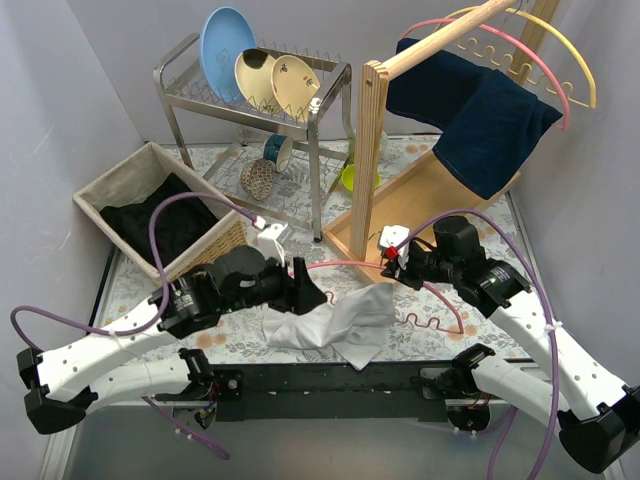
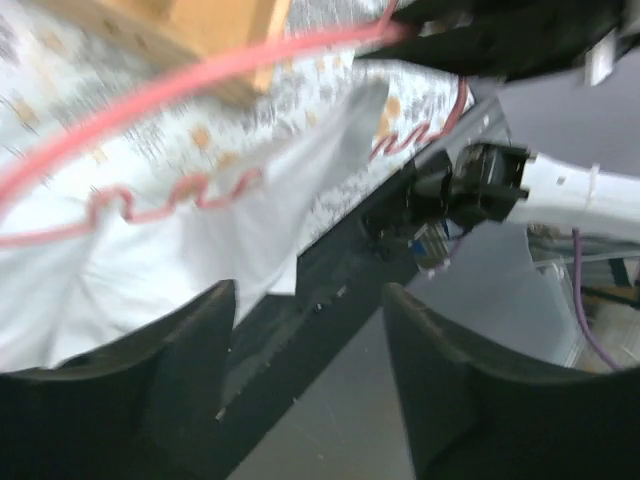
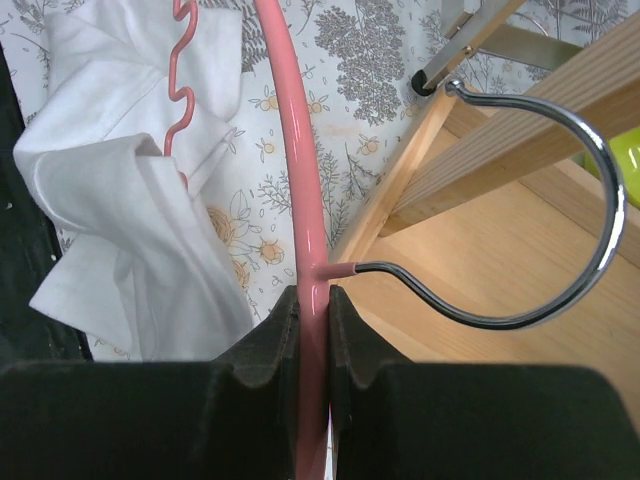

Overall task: Place the skirt on the hanger
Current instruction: Move the skirt to the center of the board

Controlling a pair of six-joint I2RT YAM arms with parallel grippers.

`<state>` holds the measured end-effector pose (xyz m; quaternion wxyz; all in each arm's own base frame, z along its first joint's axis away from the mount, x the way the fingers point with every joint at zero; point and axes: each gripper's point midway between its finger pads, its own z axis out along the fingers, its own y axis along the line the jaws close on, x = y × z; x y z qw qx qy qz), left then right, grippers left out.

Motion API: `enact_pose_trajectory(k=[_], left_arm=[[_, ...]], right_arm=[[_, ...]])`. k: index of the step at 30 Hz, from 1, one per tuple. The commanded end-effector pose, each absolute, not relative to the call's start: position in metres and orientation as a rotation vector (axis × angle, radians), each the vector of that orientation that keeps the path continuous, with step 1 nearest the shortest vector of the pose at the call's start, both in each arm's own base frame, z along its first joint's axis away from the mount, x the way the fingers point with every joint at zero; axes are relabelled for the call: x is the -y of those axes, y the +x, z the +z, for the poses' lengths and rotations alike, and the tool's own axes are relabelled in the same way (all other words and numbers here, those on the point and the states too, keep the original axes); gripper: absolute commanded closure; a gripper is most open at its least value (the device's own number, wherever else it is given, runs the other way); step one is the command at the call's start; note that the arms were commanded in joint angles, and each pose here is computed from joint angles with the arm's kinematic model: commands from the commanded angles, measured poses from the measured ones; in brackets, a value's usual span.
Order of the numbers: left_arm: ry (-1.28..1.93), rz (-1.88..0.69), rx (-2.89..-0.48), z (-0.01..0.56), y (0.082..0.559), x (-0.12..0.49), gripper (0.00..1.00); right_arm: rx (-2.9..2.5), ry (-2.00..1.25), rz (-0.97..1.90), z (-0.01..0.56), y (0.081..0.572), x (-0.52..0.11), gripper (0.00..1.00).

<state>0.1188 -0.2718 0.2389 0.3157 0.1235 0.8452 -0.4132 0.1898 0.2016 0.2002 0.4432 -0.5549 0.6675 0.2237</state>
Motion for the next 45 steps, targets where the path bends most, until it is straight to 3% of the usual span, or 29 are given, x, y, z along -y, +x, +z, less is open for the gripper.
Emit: enact_pose_trajectory(k=[1, 4, 7, 8, 10, 12, 14, 20, 23, 24, 26, 27, 30, 36, 38, 45], left_arm=[[0.330, -0.870, -2.009, 0.320, 0.155, 0.244, 0.31], [0.331, -0.756, -2.045, 0.315, 0.175, 0.255, 0.23], [0.309, -0.685, -2.111, 0.294, 0.192, 0.265, 0.24], [0.337, -0.704, -2.121, 0.288, 0.192, 0.274, 0.30], [0.523, -0.919, -2.082, 0.285, 0.167, 0.303, 0.34], [0.692, -1.132, -1.983, 0.299, 0.135, 0.316, 0.46], [0.665, -1.155, -1.986, 0.295, 0.127, 0.304, 0.53], [0.377, -1.177, -2.034, 0.278, 0.119, 0.262, 0.57], [0.114, -1.051, -2.145, 0.254, 0.128, 0.229, 0.86], [0.064, -1.048, -2.124, 0.260, 0.129, 0.220, 0.90], [-0.006, -1.041, -2.071, 0.271, 0.134, 0.208, 0.84], [-0.025, -1.063, -2.015, 0.286, 0.134, 0.201, 0.69], [-0.017, -1.040, -1.918, 0.320, 0.141, 0.192, 0.57], [0.146, -1.019, -1.927, 0.344, 0.142, 0.214, 0.54], [0.200, -1.079, -1.910, 0.348, 0.138, 0.227, 0.53], [0.538, -1.277, -1.978, 0.311, 0.101, 0.273, 0.48]], right_arm=[[-1.516, -1.441, 0.572, 0.217, 0.181, -0.208, 0.99], [-1.513, -1.448, 0.561, 0.212, 0.183, -0.208, 0.99], [-1.513, -1.433, 0.536, 0.213, 0.188, -0.207, 0.99], [-1.522, -1.422, 0.519, 0.213, 0.191, -0.206, 0.99], [-1.541, -1.404, 0.506, 0.213, 0.195, -0.205, 0.99], [-1.544, -1.400, 0.491, 0.214, 0.197, -0.204, 0.99], [-1.468, -1.426, 0.496, 0.228, 0.192, -0.207, 0.99], [-1.360, -1.400, 0.472, 0.294, 0.199, -0.213, 0.99], [-1.377, -1.448, 0.613, 0.294, 0.176, -0.219, 0.99], [-1.400, -1.469, 0.665, 0.287, 0.168, -0.220, 0.99], [-1.471, -1.524, 0.818, 0.258, 0.145, -0.224, 0.99], [-1.507, -1.523, 0.883, 0.251, 0.136, -0.226, 0.99], [-1.583, -1.548, 1.054, 0.235, 0.110, -0.231, 0.99], [-1.715, -1.489, 1.201, 0.237, 0.105, -0.242, 0.99], [-1.851, -1.391, 1.208, 0.215, 0.108, -0.240, 0.99], [-2.036, -1.141, 1.222, 0.179, 0.117, -0.245, 0.99]])
